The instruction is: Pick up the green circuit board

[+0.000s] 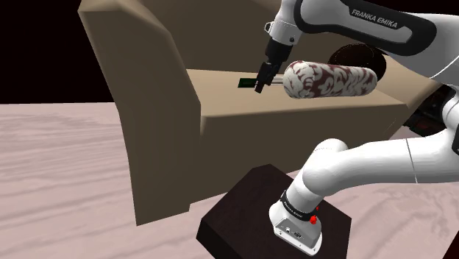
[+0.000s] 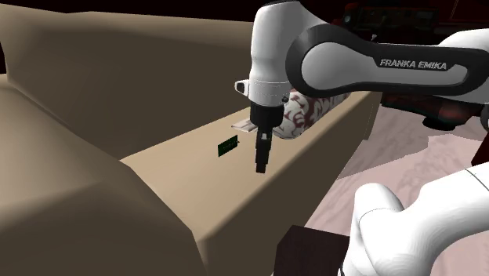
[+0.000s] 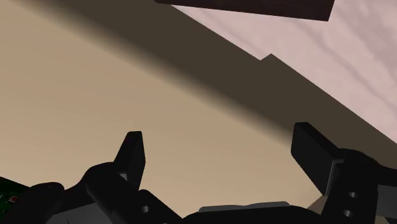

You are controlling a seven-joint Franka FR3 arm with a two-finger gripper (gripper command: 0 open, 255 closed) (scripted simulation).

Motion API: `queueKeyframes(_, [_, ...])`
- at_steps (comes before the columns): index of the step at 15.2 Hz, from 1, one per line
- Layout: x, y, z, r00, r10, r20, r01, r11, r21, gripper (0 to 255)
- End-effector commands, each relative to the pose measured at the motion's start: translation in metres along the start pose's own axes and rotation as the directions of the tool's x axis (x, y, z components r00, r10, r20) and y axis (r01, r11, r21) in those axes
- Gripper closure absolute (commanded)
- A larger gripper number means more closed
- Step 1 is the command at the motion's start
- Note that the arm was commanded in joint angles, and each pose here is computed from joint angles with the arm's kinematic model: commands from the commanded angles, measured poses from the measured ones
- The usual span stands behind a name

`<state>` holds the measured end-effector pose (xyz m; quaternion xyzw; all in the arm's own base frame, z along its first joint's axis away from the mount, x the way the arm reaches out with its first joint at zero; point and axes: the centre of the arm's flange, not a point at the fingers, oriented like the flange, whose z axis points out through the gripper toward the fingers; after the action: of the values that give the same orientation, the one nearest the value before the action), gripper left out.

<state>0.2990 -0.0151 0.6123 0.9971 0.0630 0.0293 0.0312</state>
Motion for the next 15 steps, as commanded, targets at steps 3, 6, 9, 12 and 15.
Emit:
queueKeyframes(3, [0.002, 0.027, 0.006, 0.994, -0.106, -0.002, 0.106, 0.994, 0.007, 0])
queueKeyframes(6, [0.011, 0.066, 0.014, 0.965, -0.261, -0.006, 0.261, 0.965, 0.017, 0])
queueKeyframes(9, [0.026, 0.103, 0.023, 0.912, -0.41, -0.012, 0.411, 0.911, 0.026, 0])
queueKeyframes(12, [0.047, 0.138, 0.032, 0.836, -0.549, -0.02, 0.549, 0.835, 0.035, 0])
queueKeyframes(15, [0.073, 0.168, 0.042, 0.738, -0.674, -0.028, 0.675, 0.737, 0.041, 0])
